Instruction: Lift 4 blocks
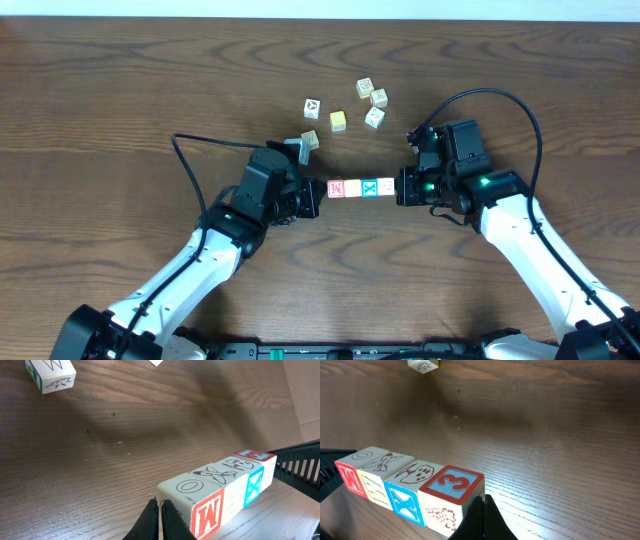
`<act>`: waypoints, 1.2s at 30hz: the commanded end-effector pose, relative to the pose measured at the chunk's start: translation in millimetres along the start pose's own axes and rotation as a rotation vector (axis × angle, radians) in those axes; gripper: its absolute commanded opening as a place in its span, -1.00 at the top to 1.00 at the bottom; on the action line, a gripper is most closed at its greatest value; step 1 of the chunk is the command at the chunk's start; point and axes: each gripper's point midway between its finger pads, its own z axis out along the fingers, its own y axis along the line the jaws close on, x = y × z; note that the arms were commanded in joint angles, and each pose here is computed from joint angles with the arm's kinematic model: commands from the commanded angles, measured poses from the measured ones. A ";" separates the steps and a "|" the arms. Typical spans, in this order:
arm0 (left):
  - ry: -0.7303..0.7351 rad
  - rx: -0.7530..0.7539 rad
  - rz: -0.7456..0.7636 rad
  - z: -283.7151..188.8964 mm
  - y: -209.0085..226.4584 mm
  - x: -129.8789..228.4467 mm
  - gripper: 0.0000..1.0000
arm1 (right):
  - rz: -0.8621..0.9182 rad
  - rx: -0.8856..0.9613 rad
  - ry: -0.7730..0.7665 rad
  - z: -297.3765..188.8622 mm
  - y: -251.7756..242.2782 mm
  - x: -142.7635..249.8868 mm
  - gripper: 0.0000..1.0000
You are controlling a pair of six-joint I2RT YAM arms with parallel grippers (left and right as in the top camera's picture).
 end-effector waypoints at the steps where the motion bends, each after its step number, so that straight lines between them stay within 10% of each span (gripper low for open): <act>1: 0.048 0.240 0.074 -10.8 -67.2 -4.1 0.86 | -0.067 -0.332 0.048 -19.4 70.6 4.0 0.97; 36: 0.060 0.238 0.062 -10.8 -66.4 -1.8 0.86 | -0.051 -0.301 0.080 -17.7 64.5 12.0 0.97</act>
